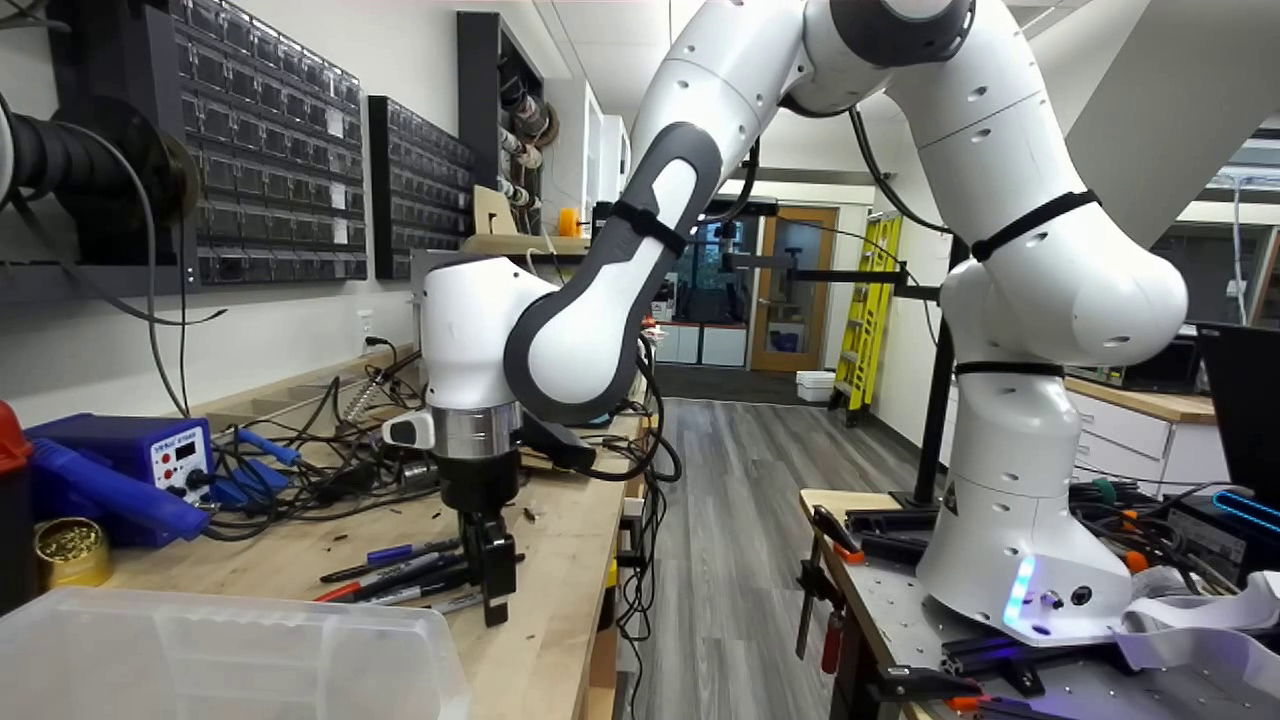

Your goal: Pick the marker and put it in the plastic box

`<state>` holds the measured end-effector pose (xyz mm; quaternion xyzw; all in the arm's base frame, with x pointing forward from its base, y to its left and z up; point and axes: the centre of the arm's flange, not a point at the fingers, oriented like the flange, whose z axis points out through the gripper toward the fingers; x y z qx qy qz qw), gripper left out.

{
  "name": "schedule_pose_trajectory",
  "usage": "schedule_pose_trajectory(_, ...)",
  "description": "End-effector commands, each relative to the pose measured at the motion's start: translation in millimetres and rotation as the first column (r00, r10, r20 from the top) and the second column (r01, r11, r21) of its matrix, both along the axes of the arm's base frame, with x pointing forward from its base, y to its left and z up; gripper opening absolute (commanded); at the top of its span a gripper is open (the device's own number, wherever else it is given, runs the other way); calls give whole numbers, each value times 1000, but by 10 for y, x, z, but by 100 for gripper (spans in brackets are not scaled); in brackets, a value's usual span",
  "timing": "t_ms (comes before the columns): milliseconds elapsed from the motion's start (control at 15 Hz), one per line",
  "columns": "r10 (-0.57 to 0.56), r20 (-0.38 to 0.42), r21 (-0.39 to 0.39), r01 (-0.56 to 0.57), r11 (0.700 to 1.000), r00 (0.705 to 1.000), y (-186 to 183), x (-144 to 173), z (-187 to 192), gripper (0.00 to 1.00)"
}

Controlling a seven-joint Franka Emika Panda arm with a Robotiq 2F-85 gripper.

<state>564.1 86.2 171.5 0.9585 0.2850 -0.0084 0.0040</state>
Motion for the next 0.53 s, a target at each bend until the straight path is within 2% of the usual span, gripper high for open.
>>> schedule_pose_trajectory(0, -4, 23, 47, 3, 999, 1000, -127, -5, 14, 46)
schedule_pose_trajectory(467, -15, 36, 70, 12, 997, 999, -193, -71, 190, 1)
